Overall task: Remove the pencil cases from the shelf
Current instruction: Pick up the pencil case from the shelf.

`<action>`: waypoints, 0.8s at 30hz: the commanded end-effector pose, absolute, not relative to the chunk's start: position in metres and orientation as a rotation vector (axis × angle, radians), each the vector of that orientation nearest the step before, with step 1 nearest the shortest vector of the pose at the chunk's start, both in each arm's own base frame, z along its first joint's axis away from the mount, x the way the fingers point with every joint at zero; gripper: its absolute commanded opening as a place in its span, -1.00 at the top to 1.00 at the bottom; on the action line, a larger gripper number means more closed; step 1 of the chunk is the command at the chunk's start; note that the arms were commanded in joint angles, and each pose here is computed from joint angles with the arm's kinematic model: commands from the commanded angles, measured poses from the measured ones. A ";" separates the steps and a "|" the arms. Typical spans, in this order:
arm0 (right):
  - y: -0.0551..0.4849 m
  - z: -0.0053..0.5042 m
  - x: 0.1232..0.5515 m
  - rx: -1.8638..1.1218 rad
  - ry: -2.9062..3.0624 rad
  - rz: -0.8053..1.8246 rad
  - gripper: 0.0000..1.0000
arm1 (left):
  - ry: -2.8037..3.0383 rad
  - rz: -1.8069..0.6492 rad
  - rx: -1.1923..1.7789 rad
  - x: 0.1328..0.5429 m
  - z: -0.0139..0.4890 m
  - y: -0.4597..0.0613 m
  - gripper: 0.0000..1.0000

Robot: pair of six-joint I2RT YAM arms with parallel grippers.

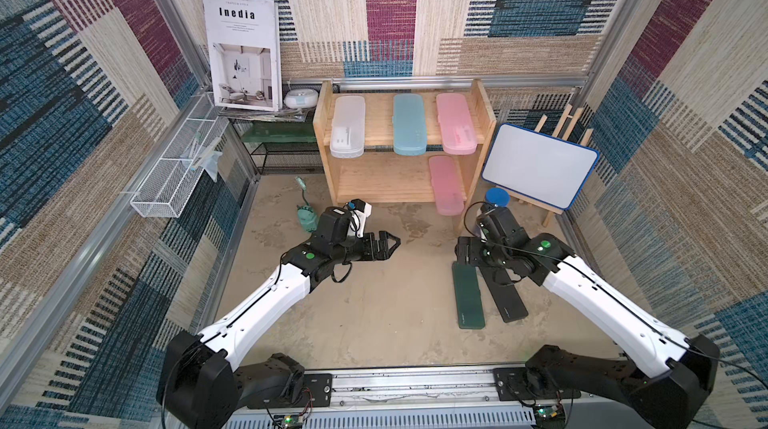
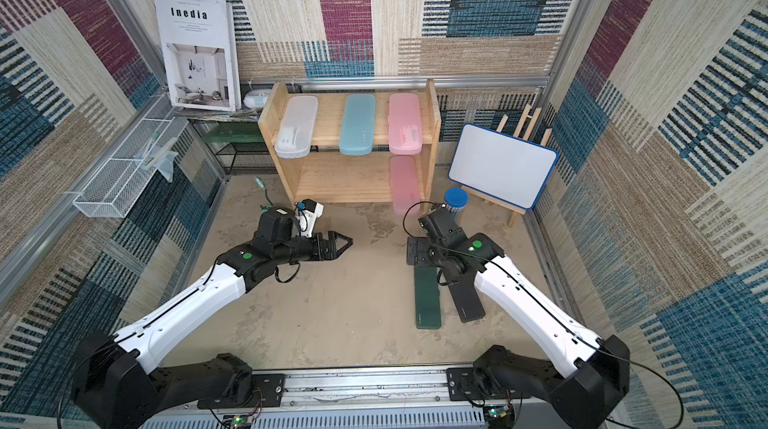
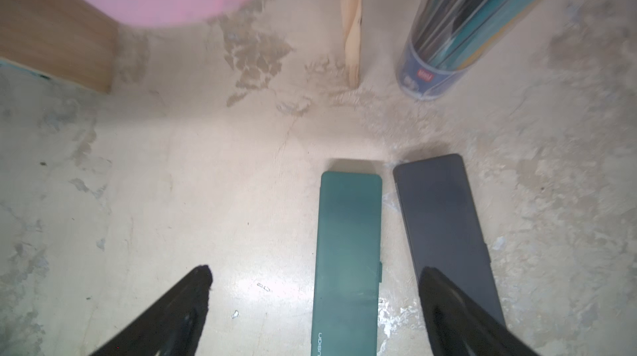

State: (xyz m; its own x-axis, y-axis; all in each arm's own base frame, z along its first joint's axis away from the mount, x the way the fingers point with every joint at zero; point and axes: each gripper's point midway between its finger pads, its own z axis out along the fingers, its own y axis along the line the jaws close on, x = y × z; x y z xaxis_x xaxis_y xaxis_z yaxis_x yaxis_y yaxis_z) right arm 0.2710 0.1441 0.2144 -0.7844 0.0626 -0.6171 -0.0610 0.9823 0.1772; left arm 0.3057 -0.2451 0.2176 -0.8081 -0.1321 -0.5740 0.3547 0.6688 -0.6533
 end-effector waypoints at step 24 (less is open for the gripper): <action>0.095 0.363 0.277 0.073 1.987 0.194 -0.96 | 2.045 -1.587 0.065 0.387 0.246 -0.394 -0.92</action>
State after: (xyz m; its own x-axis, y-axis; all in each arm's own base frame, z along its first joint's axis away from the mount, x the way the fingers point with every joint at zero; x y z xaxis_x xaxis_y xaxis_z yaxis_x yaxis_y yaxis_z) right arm 0.2776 0.0970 0.3609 -0.4250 0.1577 -0.8914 -0.0299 0.9817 0.1880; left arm 0.3768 -0.3917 0.2326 -0.8730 -0.2424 -0.4233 0.3360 0.3302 -0.8821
